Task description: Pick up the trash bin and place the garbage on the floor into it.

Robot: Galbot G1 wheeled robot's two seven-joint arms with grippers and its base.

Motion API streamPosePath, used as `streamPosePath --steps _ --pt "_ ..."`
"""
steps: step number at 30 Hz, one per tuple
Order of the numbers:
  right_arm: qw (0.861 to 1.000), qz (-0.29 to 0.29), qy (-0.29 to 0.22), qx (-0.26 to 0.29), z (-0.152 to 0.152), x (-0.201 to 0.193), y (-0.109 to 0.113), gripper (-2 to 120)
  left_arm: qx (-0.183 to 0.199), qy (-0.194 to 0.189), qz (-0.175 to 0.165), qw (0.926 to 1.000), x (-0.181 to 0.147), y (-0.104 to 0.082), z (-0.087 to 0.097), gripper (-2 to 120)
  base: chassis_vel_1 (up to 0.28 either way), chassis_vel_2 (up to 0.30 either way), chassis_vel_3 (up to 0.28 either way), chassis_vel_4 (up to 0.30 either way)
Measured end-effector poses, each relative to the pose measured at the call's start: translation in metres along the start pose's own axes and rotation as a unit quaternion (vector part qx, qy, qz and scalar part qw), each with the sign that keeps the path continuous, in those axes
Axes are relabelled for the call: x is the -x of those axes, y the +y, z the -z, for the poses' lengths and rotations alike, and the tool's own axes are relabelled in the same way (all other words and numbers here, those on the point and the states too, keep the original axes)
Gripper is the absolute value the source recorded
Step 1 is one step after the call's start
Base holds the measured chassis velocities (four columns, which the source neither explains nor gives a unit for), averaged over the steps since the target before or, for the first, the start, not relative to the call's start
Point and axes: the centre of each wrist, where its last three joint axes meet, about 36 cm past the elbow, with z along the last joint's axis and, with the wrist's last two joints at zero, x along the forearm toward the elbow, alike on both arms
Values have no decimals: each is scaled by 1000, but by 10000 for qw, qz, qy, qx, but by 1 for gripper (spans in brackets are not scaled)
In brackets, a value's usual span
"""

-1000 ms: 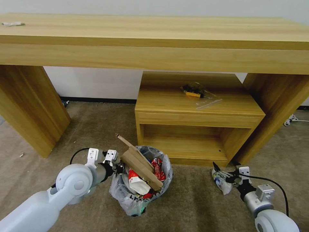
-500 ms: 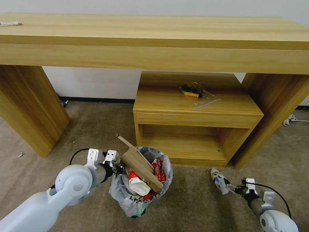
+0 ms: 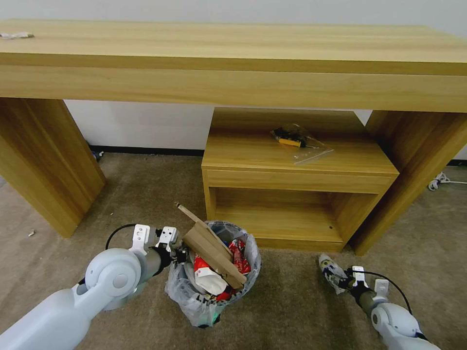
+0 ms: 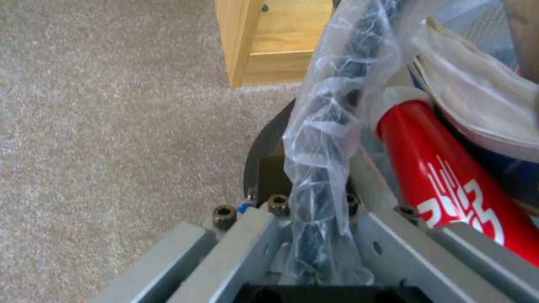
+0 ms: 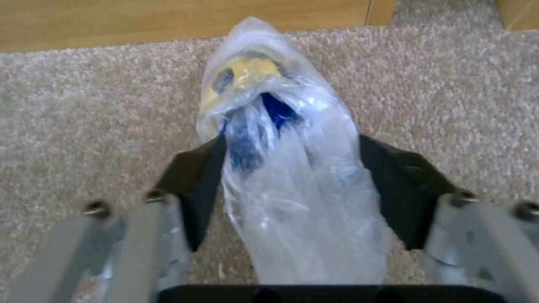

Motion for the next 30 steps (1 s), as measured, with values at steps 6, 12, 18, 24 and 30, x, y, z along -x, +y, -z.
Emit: streamPosePath --steps 6,12,18,24,30 --pt "10000 -44 -32 -7 -3 -1 1 37 -7 -11 49 10000 0 0 1 0 0 0 0 0" --pt "9998 -63 -162 -28 0 -4 6 14 -29 -12 135 9999 -1 0 3 0 0 0 0 0" --pt "9988 46 -458 -173 17 -18 15 0 -40 -5 185 9998 -3 -1 4 0 0 0 0 0" --pt "9936 385 -955 -470 49 -57 37 0 -25 3 191 9998 -6 0 4 0 0 0 0 0" --pt "9816 822 -1508 -835 84 -89 64 0 -20 -4 175 9998 -6 -1 4 0 0 0 0 0"
